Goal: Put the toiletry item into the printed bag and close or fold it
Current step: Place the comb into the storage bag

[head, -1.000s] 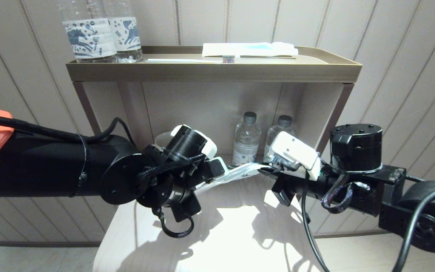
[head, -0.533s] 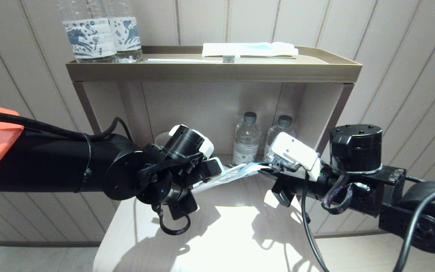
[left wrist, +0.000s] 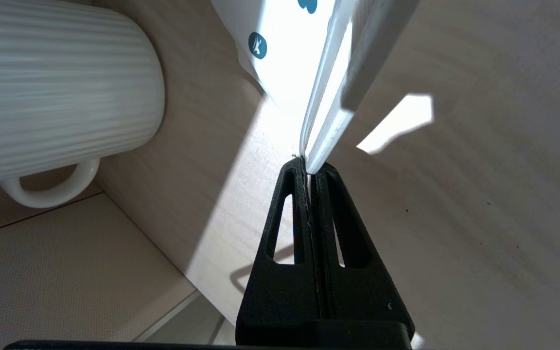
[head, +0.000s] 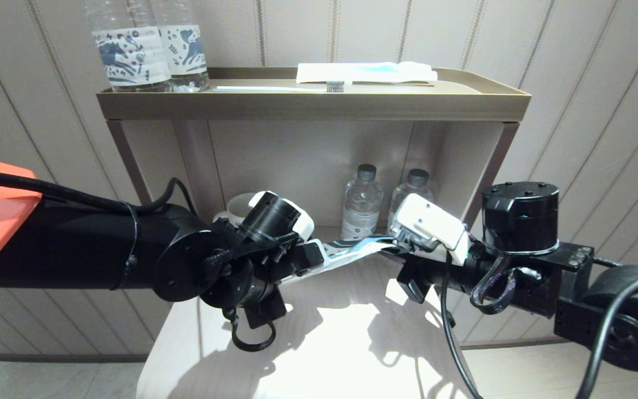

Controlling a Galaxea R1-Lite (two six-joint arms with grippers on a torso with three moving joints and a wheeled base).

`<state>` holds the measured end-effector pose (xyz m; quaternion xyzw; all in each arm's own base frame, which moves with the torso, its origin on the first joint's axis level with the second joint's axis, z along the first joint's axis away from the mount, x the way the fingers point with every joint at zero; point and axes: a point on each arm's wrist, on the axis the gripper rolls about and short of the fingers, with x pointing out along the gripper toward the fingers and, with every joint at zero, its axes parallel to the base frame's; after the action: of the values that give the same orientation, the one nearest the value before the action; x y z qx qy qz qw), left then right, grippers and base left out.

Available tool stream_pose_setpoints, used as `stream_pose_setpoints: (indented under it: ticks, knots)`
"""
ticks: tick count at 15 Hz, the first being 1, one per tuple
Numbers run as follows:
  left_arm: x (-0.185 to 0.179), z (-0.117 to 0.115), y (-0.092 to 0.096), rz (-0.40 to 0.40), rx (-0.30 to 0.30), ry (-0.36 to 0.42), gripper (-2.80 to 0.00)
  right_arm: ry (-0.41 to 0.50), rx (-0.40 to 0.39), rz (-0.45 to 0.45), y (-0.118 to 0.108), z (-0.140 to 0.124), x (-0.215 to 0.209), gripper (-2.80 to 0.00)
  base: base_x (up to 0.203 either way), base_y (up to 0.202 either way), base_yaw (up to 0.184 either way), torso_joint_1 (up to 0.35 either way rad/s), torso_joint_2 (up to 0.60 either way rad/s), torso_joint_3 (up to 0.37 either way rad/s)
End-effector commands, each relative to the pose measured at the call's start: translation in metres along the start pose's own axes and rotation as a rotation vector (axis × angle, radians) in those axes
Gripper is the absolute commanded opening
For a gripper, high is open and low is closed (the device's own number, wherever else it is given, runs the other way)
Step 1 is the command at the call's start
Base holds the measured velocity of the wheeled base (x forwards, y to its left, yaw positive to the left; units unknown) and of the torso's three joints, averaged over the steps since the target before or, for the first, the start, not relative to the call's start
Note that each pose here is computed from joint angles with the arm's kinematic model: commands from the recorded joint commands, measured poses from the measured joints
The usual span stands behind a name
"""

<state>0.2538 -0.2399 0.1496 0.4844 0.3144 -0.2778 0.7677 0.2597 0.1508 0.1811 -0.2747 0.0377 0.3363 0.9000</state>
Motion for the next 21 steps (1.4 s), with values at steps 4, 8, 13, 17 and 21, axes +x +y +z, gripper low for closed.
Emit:
stream_pose_setpoints:
  ticks: [4, 8, 13, 17, 21]
  knots:
    - [0.001, -0.004, 0.000, 0.023, 0.028, 0.035, -2.80, -0.004, -0.005, -0.001, 0.000, 0.000, -0.001, -2.80, 0.000, 0.000, 0.000, 0.000, 0.00, 0.000]
    - [0.006, -0.006, 0.002, 0.024, 0.046, 0.050, -2.80, -0.005, -0.004, -0.001, 0.000, 0.001, -0.001, -2.80, 0.000, 0.000, 0.000, 0.000, 0.00, 0.000]
    - [0.003, -0.003, 0.004, 0.032, 0.053, 0.033, -2.80, -0.010, -0.005, -0.003, 0.000, 0.002, -0.001, -2.80, 0.000, 0.000, 0.000, 0.000, 0.00, 0.000]
    - [0.002, 0.003, 0.009, 0.046, 0.052, 0.014, -2.80, -0.018, -0.008, 0.007, 0.003, 0.004, -0.003, -2.80, 0.000, 0.000, 0.000, 0.000, 0.00, 0.000]
    - [-0.011, 0.006, 0.016, 0.070, 0.074, -0.016, -2.80, -0.030, -0.007, 0.036, 0.011, 0.008, -0.003, -2.80, 0.000, 0.000, 0.000, 0.000, 0.00, 0.000]
